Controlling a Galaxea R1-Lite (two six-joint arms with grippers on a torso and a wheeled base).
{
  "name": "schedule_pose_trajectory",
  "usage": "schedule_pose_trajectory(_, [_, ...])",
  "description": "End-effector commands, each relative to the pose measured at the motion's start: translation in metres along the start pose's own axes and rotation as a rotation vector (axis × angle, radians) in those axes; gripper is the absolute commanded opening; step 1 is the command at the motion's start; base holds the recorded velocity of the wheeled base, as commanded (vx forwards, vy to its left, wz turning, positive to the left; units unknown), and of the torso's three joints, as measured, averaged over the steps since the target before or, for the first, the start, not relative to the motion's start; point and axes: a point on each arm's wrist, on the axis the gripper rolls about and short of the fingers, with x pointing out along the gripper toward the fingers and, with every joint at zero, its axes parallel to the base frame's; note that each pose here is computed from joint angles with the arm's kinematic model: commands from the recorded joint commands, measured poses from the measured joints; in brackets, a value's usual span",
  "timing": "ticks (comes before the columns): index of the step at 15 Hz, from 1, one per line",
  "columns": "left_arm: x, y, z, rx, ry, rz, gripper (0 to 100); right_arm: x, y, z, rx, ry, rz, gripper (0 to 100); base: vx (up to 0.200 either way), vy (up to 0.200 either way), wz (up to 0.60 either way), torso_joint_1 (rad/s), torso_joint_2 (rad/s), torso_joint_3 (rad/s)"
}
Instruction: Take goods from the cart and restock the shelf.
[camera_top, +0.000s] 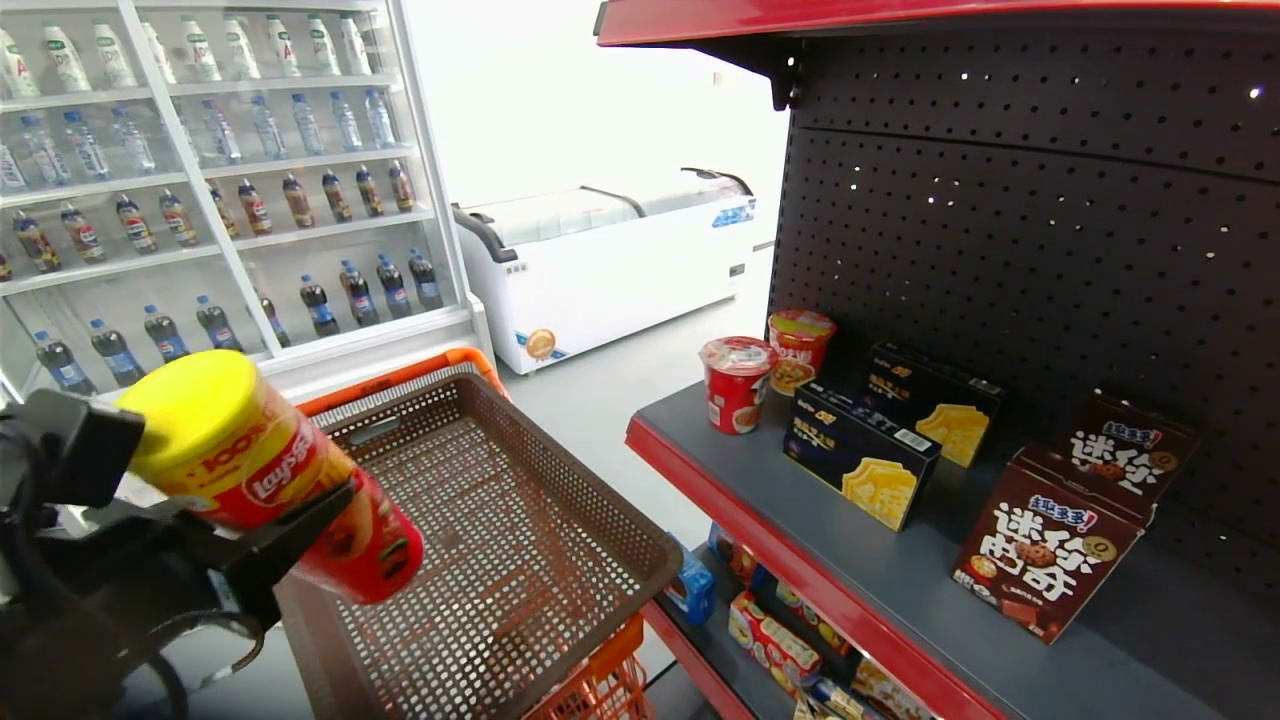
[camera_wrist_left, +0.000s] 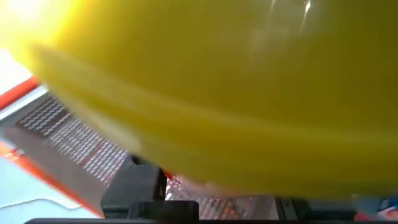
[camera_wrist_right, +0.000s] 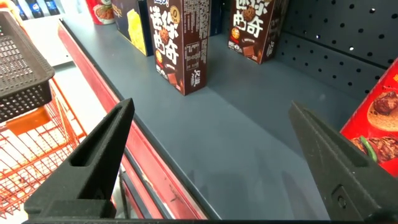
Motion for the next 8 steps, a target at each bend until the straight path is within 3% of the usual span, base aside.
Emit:
schedule_pose_trajectory(1, [-0.043, -0.001, -0.012, 0.067, -0.07, 0.011, 0, 0.0, 0.0, 0.0, 0.0, 0.0, 0.0, 100, 0.0, 0.0, 0.0, 0.0, 0.0, 0.0])
schedule_pose_trajectory(3, [-0.059, -0.002, -0.021, 0.072, -0.096, -0.011, 0, 0.0, 0.0, 0.0, 0.0, -0.001, 0.0, 100, 0.0, 0.0, 0.0, 0.0, 0.0, 0.0])
schedule_pose_trajectory(5, [-0.069, -0.002, -0.018, 0.074, -0.147, 0.004, 0, 0.0, 0.0, 0.0, -0.003, -0.001, 0.0, 100, 0.0, 0.0, 0.0, 0.0, 0.0, 0.0])
schedule_pose_trajectory(7, [-0.07, -0.002, -0.018, 0.061, -0.137, 0.003, 0, 0.0, 0.0, 0.0, -0.003, -0.001, 0.0, 100, 0.0, 0.0, 0.0, 0.0, 0.0, 0.0])
schedule_pose_trajectory(8, [-0.071, -0.003, -0.017, 0.051, -0.141, -0.003, 0, 0.0, 0.0, 0.0, -0.002, -0.001, 0.0, 100, 0.0, 0.0, -0.6, 0.002, 0.0, 0.007])
